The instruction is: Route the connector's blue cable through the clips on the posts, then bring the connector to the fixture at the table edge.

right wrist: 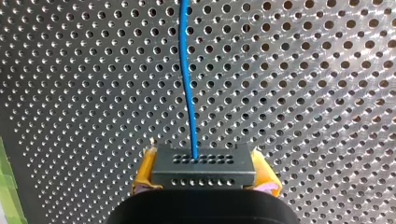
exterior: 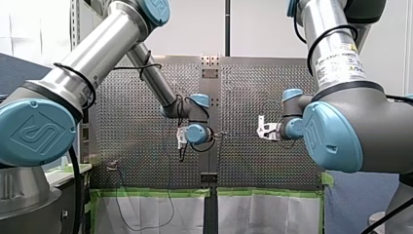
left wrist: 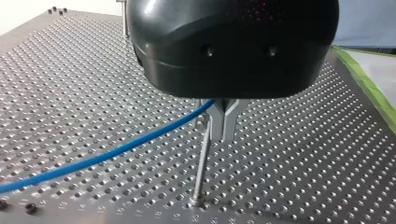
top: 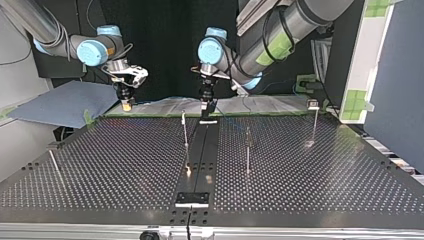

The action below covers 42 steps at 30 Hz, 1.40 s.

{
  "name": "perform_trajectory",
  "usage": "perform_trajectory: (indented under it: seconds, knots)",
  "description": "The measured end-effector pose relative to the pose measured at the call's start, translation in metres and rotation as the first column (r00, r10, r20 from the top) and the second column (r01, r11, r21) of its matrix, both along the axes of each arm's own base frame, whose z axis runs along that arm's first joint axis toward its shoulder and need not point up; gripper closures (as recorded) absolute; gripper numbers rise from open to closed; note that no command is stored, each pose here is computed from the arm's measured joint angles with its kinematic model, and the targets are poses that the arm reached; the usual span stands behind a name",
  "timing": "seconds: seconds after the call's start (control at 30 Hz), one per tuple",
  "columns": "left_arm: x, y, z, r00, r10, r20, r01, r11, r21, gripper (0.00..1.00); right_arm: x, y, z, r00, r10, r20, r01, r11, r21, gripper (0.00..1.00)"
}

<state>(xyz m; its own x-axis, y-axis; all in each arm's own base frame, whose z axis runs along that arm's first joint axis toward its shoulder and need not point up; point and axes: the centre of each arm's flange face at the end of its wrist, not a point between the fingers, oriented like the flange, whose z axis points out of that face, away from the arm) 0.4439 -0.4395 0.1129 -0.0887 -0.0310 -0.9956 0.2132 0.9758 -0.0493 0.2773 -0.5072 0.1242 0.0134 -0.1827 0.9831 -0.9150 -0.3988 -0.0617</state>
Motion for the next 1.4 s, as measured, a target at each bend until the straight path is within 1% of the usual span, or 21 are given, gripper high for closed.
perform_trajectory:
  seconds: [0.17,0.3,0.4,0.5,0.63,0.73,0.87,1.1,1.3,1.4]
  knots:
    - [0.005,0.0,-0.001,1.0,0.004,0.003,-0.004,0.9999,-0.013,0.97,0.001,0.0,-0.001,1.0,0.002,-0.001,-0.002,1.0,-0.003,1.0]
    - [0.007,-0.002,0.001,1.0,0.005,0.006,-0.005,0.9998,-0.018,0.97,0.002,-0.001,-0.001,1.0,0.002,0.003,-0.002,0.9999,-0.013,1.0]
    - [0.008,-0.002,0.001,1.0,0.006,0.007,-0.006,0.9998,-0.02,0.97,0.003,-0.002,0.0,0.9999,0.006,0.011,-0.006,0.9996,-0.029,1.0]
    - [0.01,-0.001,0.002,0.9999,0.009,0.008,-0.008,0.9997,-0.023,0.97,0.003,-0.006,0.002,0.9998,0.007,0.018,-0.006,0.9986,-0.052,1.0]
    - [0.011,0.0,0.002,0.9999,0.011,0.008,-0.011,0.9996,-0.027,0.97,0.004,-0.009,0.003,0.9996,0.01,0.026,-0.008,0.9964,-0.085,1.0]
    - [0.012,0.0,0.002,0.9999,0.012,0.008,-0.012,0.9995,-0.028,0.97,0.005,-0.011,-0.002,0.9995,0.014,0.029,-0.012,0.9952,-0.098,1.0]
    - [0.013,0.001,0.003,0.9998,0.015,0.01,-0.014,0.9995,-0.03,0.97,0.006,-0.012,-0.007,0.9994,0.016,0.031,-0.013,0.9946,-0.103,1.0]
    - [0.015,0.002,0.002,0.9998,0.015,0.011,-0.014,0.9994,-0.031,0.97,0.005,-0.015,-0.023,0.9993,0.015,0.036,-0.011,0.9949,-0.1,1.0]
    - [0.022,-0.002,-0.011,0.9999,0.015,0.003,-0.015,0.9995,-0.027,0.97,0.005,-0.016,-0.027,0.999,0.016,0.043,-0.012,0.9945,-0.104,1.0]
    - [0.028,-0.004,-0.011,0.9998,0.016,0.008,-0.016,0.9991,-0.04,0.97,0.005,-0.018,-0.026,0.9989,0.017,0.043,-0.012,0.9942,-0.107,1.0]
